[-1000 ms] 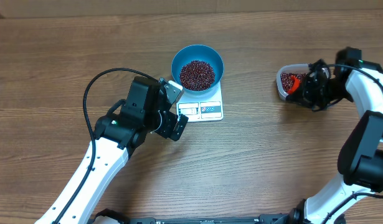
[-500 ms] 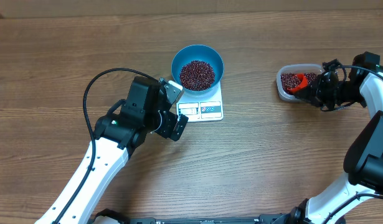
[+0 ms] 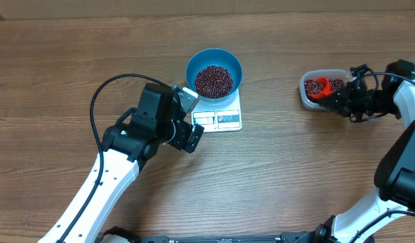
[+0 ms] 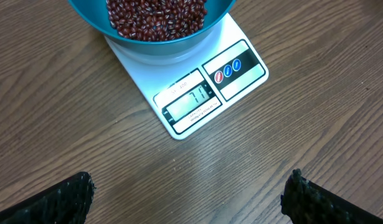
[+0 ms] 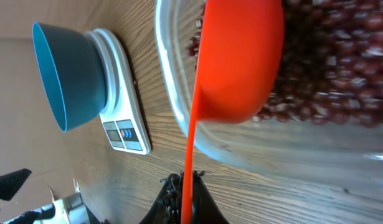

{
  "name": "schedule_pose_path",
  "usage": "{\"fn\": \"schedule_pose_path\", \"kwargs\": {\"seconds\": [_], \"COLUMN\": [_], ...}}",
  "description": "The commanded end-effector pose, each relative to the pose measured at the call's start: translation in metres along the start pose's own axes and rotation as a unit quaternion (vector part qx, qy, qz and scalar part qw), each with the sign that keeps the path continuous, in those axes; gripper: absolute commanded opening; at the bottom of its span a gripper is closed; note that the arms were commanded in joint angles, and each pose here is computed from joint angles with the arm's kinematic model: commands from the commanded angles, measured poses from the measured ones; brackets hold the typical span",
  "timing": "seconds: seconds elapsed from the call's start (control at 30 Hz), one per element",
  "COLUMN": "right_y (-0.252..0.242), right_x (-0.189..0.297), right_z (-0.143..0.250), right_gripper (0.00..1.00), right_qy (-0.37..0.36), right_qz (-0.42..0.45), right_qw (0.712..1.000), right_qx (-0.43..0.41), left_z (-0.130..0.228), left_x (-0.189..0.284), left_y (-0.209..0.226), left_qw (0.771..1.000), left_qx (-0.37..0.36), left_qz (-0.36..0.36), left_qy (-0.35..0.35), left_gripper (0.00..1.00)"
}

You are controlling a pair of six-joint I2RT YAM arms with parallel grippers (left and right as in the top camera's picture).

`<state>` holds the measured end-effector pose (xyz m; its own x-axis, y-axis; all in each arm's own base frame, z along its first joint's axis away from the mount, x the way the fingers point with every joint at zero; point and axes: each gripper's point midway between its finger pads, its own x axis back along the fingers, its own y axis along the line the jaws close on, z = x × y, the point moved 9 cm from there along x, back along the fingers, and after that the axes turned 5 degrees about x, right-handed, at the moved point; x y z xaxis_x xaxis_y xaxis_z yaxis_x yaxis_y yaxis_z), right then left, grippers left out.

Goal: Scoop item into bowl and weigh 150g on scale
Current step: 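Dig the red scoop into the beans in the clear tub with the right gripper, then lift the filled scoop and carry it over the teal bowl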

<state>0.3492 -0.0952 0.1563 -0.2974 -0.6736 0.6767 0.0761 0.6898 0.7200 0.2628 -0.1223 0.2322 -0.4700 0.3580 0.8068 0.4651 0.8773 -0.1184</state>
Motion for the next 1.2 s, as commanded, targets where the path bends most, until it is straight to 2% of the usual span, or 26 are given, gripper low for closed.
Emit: {"fn": "schedule_pose_path", "kwargs": {"seconds": [0.0,0.37,0.57,0.83,1.17], "right_y": [-0.01,-0.019,-0.009,0.023,0.096], "right_x": [0.015,0.052,0.054,0.027,-0.018], "right_z": [0.0,0.013,0.015,0.01,-0.012], "right_gripper": [0.04,0.04,0.04,0.04,0.04], "right_qy": [-0.024,-0.087,-0.099,-0.066,0.003], "right_qz": [-0.02,-0.12,-0.167,-0.206,-0.226], "right_qw": [1.0,0.988,0.98,0.974,0.968], "right_qx": [0.002,0.043,0.037,0.064,0.112], "left_z": [0.001,0.001,0.001,0.001,0.001], "left_x": [-0.003,-0.003,-0.003,-0.003,-0.003], "left_y": [-0.001,-0.001,-0.001,-0.001,-0.001], "left_qw": [1.0,1.0,1.0,1.0,1.0], "left_qx": [0.001,0.001,0.001,0.001,0.001], "left_qz": [-0.001,-0.001,-0.001,-0.001,-0.001], "left_qy": [0.004,0.004,0.004,0.004,0.004], "left_gripper": [1.0,0.99,0.99,1.0,0.99]}}
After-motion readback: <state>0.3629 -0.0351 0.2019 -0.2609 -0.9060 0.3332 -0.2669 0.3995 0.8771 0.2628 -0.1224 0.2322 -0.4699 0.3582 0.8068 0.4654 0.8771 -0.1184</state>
